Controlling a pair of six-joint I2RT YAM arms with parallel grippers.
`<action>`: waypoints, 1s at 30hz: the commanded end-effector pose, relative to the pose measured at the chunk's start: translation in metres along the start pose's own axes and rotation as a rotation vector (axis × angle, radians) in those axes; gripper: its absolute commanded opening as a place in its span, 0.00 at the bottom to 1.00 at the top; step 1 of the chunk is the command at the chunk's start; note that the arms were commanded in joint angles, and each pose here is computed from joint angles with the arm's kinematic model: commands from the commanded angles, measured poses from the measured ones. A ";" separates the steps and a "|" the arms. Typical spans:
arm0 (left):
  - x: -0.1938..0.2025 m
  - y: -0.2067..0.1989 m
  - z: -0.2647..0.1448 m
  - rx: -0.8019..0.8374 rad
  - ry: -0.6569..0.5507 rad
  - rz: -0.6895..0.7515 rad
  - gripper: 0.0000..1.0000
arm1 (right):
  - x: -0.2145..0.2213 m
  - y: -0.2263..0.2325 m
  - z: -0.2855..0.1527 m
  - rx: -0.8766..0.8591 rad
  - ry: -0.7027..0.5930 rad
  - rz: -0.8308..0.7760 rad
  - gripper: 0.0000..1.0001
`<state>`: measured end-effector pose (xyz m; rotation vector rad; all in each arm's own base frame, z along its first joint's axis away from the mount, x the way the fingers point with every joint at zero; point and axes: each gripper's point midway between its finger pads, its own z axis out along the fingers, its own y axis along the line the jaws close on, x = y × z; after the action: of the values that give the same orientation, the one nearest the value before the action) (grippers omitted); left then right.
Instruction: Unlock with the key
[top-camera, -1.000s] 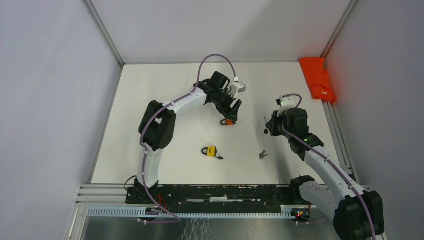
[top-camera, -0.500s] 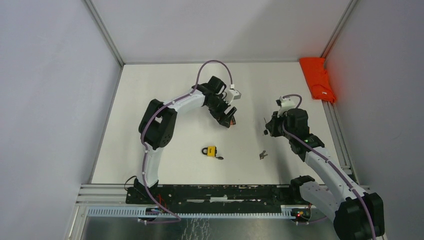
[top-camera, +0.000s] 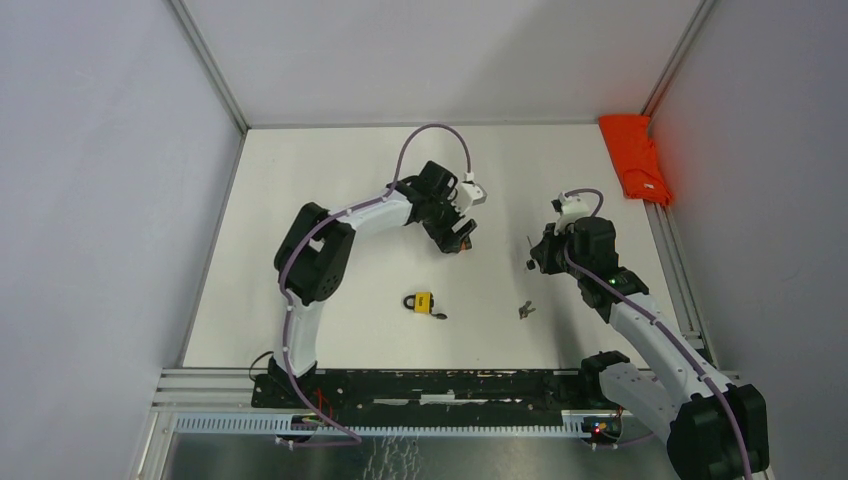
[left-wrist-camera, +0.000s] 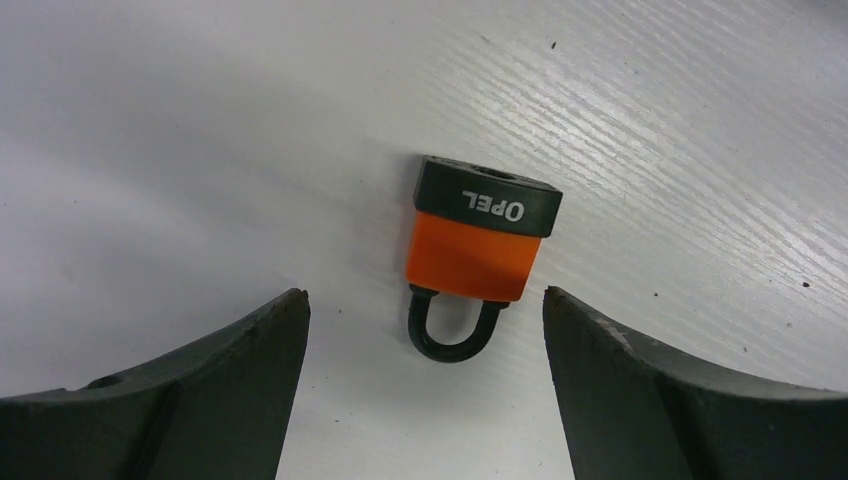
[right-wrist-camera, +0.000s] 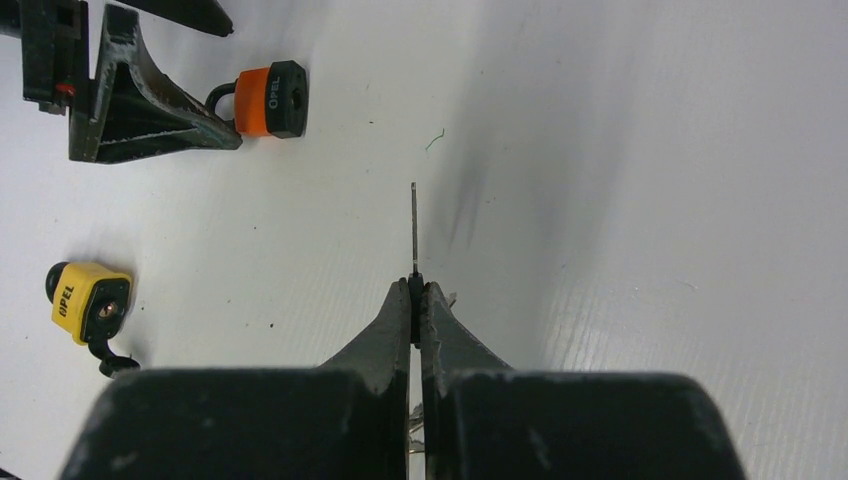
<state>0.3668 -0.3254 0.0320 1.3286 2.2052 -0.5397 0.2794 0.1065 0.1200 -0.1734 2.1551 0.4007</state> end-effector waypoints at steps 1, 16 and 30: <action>-0.025 -0.001 -0.002 -0.056 -0.021 0.137 0.91 | -0.012 0.001 -0.001 -0.005 -0.037 0.002 0.00; -0.001 -0.030 0.018 0.034 0.028 0.133 0.89 | -0.009 0.000 -0.001 0.001 -0.034 0.003 0.00; 0.017 -0.031 0.034 0.065 0.107 0.100 0.51 | -0.008 -0.002 -0.002 0.008 -0.036 0.010 0.00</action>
<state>0.3541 -0.3541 0.0206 1.4632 2.1352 -0.4964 0.2794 0.1063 0.1200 -0.1727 2.1550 0.3994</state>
